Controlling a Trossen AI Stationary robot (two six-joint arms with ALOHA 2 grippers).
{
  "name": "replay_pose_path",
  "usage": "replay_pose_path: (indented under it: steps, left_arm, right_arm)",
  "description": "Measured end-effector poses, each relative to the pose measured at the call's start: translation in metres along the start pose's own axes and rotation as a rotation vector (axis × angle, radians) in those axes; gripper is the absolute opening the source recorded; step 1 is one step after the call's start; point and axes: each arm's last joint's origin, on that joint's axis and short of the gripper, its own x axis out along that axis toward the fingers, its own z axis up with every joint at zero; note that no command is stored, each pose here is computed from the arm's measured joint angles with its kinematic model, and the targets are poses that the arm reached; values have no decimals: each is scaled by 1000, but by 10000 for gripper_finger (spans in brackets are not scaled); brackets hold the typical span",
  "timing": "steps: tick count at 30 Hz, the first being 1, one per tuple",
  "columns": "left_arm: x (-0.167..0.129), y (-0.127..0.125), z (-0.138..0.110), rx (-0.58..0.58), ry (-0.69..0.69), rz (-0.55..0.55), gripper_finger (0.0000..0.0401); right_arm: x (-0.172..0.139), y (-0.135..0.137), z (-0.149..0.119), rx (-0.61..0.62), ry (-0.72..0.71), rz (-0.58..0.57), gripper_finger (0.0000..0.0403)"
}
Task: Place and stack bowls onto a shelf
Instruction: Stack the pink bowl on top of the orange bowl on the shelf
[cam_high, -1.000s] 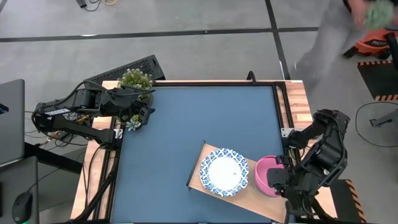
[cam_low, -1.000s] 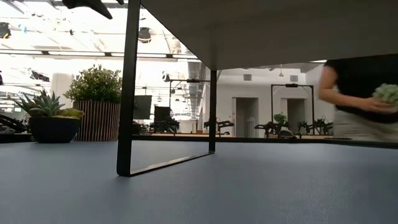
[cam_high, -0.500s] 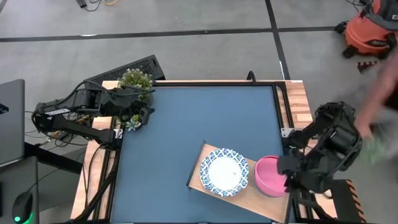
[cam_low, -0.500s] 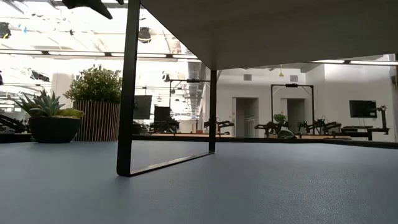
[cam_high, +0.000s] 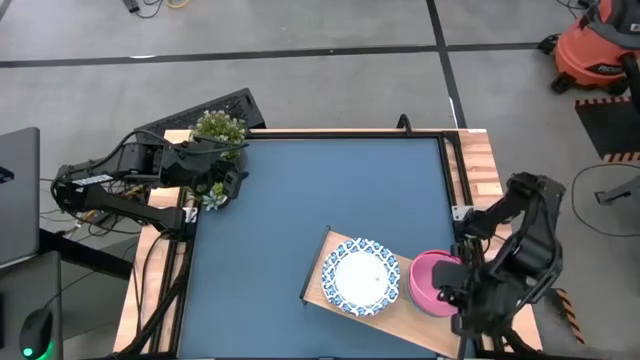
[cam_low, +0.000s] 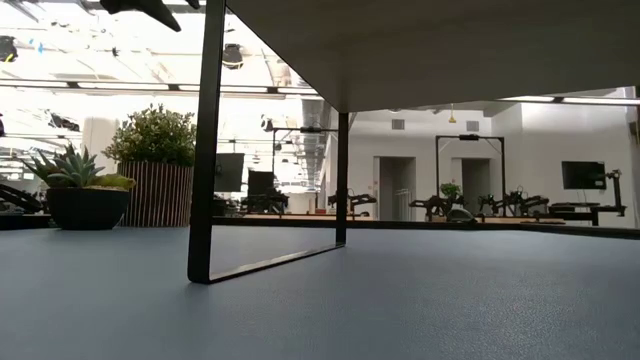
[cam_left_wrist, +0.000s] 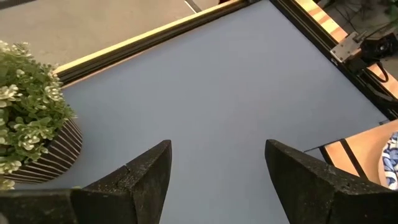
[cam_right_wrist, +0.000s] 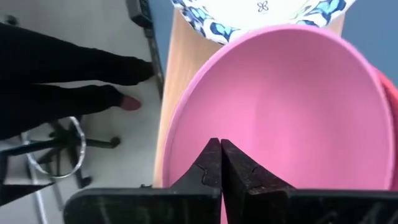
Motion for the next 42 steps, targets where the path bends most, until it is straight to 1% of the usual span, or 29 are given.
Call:
replay_pose_path:
  steps: [3, 10, 19, 27, 33, 37, 42]
  left_arm:
    - [0, 0, 0, -5, -12, 11, 243]
    - [0, 0, 0, -23, -13, 13, 243]
    - [0, 0, 0, -35, -13, 13, 243]
    - [0, 0, 0, -46, -14, 13, 243]
    - [2, 0, 1, -50, -27, 32, 243]
    - [3, -1, 1, -48, -24, 36, 243]
    - [4, -2, 1, -47, -21, 39, 243]
  right_arm:
    - [10, 3, -1, -5, -11, -41, 17]
    - [26, -1, -2, 14, -67, -136, 17]
    - [48, -5, -9, 4, -34, -220, 17]
    - [51, -6, -10, -12, -28, -232, 17]
    - [51, -6, -9, -15, -56, -243, 18]
    - [59, -3, -6, 0, -76, -275, 18]
    - [70, 1, -5, -32, -55, -304, 18]
